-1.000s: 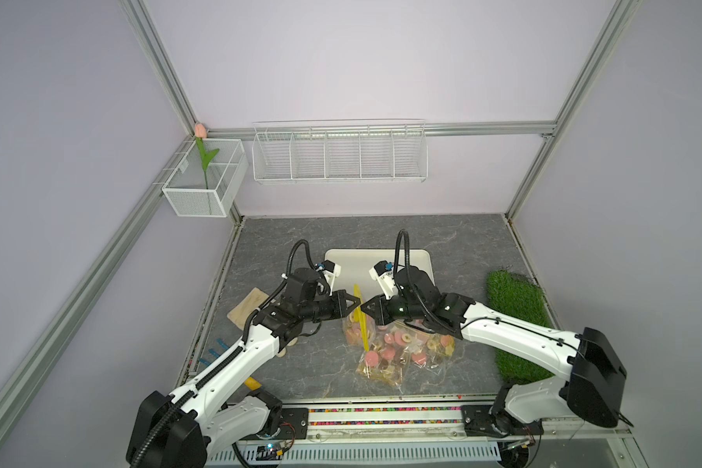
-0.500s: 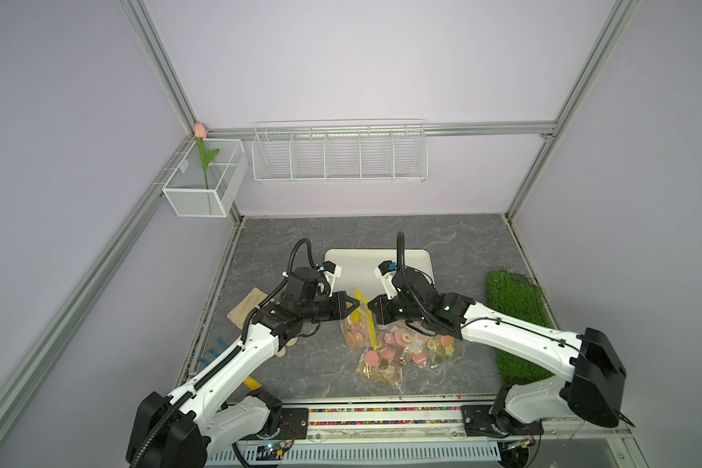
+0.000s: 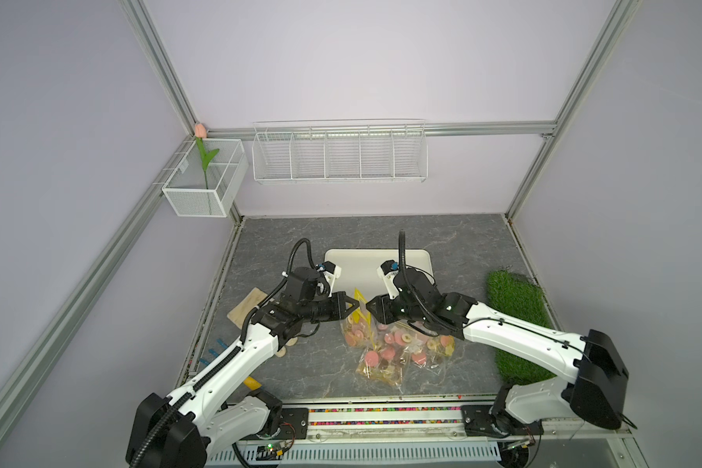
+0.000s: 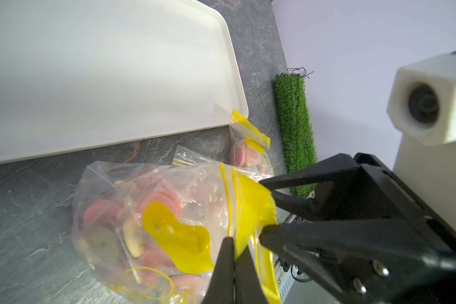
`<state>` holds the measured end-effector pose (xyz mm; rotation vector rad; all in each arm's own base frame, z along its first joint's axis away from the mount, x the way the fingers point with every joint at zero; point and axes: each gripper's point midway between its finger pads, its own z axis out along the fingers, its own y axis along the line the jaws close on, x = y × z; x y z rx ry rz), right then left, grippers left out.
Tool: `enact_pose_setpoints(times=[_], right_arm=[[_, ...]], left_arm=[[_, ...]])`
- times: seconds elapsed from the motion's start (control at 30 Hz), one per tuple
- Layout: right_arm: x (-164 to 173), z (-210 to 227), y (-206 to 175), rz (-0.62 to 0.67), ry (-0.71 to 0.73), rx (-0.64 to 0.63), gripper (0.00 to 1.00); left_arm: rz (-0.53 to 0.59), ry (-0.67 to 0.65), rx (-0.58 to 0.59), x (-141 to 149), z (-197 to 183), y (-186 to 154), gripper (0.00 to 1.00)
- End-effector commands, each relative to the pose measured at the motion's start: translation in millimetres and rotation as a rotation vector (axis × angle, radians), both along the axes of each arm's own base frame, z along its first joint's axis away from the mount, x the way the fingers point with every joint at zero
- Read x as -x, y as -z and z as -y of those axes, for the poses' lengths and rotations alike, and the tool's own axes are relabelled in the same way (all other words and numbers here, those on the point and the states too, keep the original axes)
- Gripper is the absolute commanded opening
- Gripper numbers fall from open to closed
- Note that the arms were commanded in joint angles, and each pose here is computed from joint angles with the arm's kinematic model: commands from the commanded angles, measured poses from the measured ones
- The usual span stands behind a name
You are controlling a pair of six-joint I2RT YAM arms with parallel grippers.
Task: Pour cookies out of the ziploc bag
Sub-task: Open the ziploc bag at the center of the board.
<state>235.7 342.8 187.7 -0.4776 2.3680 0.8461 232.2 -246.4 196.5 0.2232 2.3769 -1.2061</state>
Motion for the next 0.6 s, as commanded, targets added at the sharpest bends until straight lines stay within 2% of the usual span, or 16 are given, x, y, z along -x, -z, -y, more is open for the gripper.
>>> enact_pose_setpoints(times=[0.0,0.17,0.43,0.57], right_arm=[[4,-12,-10,-0.011,-0.048,-0.042,0.56],[5,-15,2,-0.052,-0.060,-0.004,0.57],[5,-17,15,-0.101,-0.058,0.032,0.52],[7,-19,23,-0.126,-0.070,0.049,0.45]], left_arm=[[0.054,0.015,0.055,-2,5,-30,0.00],[0.061,0.017,0.061,1,4,-32,0.00],[0.092,-0.006,0.007,-2,-4,-40,0.00],[0.090,-0.035,-0.032,-4,-10,-37,0.00]])
